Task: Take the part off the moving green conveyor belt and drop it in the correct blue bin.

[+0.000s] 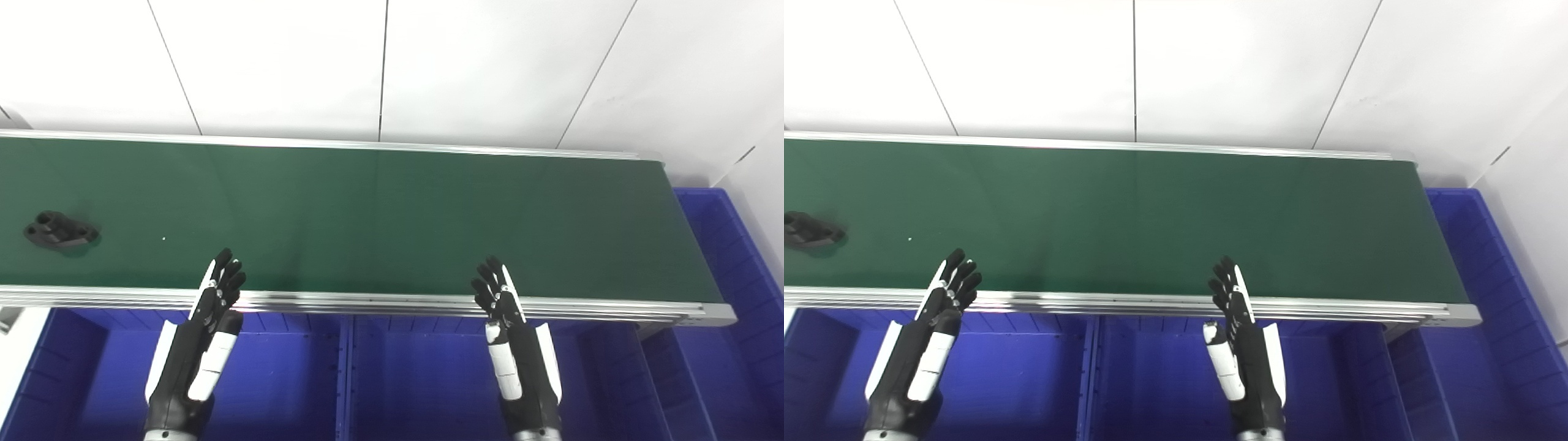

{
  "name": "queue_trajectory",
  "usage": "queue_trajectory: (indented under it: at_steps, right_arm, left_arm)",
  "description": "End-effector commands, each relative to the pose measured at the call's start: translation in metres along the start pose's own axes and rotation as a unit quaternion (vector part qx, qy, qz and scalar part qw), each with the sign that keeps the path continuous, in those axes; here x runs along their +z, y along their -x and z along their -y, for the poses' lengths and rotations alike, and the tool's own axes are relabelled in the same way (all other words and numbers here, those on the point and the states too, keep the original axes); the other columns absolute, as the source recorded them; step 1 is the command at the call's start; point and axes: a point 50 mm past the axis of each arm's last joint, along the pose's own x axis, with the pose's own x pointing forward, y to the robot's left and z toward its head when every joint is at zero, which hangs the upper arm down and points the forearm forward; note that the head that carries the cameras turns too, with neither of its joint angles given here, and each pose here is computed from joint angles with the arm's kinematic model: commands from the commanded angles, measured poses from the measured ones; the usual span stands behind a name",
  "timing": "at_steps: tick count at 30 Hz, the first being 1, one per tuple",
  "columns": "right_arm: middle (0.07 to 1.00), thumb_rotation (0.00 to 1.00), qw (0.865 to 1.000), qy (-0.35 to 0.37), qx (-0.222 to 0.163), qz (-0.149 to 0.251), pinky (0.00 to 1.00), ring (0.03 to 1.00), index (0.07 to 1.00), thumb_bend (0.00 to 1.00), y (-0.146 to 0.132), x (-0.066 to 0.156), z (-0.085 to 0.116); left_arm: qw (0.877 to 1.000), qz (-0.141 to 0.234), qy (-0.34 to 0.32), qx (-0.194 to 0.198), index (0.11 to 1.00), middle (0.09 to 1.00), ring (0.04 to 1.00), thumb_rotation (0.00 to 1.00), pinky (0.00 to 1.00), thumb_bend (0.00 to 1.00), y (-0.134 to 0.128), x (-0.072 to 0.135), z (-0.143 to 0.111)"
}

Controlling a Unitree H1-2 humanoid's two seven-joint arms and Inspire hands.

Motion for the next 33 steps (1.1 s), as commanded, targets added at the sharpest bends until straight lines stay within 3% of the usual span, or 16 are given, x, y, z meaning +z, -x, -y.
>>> queue_trajectory:
  at_steps: [1, 5, 6, 10, 21, 33]
  right_arm:
    - [0.953, 1.0, 1.0, 0.001, 0.001, 0.014, 0.94, 0.93, 0.969, 0.78, 0.0011, 0.0072, 0.001]
    - [0.962, 1.0, 1.0, 0.005, -0.001, 0.012, 0.93, 0.927, 0.973, 0.78, 0.0012, 0.0053, 0.002]
    - [0.963, 1.0, 1.0, 0.005, -0.002, 0.012, 0.94, 0.926, 0.974, 0.78, 0.0009, 0.0054, 0.0022]
    - [0.965, 1.0, 1.0, 0.0, -0.002, 0.008, 0.94, 0.929, 0.974, 0.77, -0.0026, 0.0083, 0.0033]
    - [0.954, 1.0, 1.0, 0.001, -0.001, 0.006, 0.94, 0.927, 0.968, 0.76, -0.0085, 0.0092, 0.0045]
    - [0.941, 0.99, 1.0, 0.004, 0.003, -0.012, 0.9, 0.905, 0.978, 0.77, -0.0026, 0.0117, 0.0061]
  left_arm:
    - [1.0, 0.015, 0.001, 0.003, 0.995, 0.981, 0.96, 0.9, 0.99, 0.58, 0.0041, 0.006, 0.0002]
    - [1.0, -0.006, 0.017, -0.002, 0.997, 0.985, 0.967, 0.89, 1.0, 0.64, 0.0102, 0.0033, 0.0027]
    - [1.0, -0.011, 0.023, -0.003, 0.997, 0.991, 0.98, 0.87, 1.0, 0.58, 0.0114, 0.003, 0.0031]
    - [0.999, -0.013, 0.034, -0.002, 0.999, 0.998, 0.994, 0.86, 1.0, 0.49, 0.0132, 0.0052, 0.0043]
    - [0.999, -0.022, 0.038, 0.004, 0.998, 0.985, 0.979, 0.87, 1.0, 0.54, 0.0116, 0.005, 0.0049]
    - [1.0, -0.006, 0.027, 0.002, 1.0, 0.983, 0.972, 0.86, 1.0, 0.6, 0.0122, 0.0071, 0.0075]
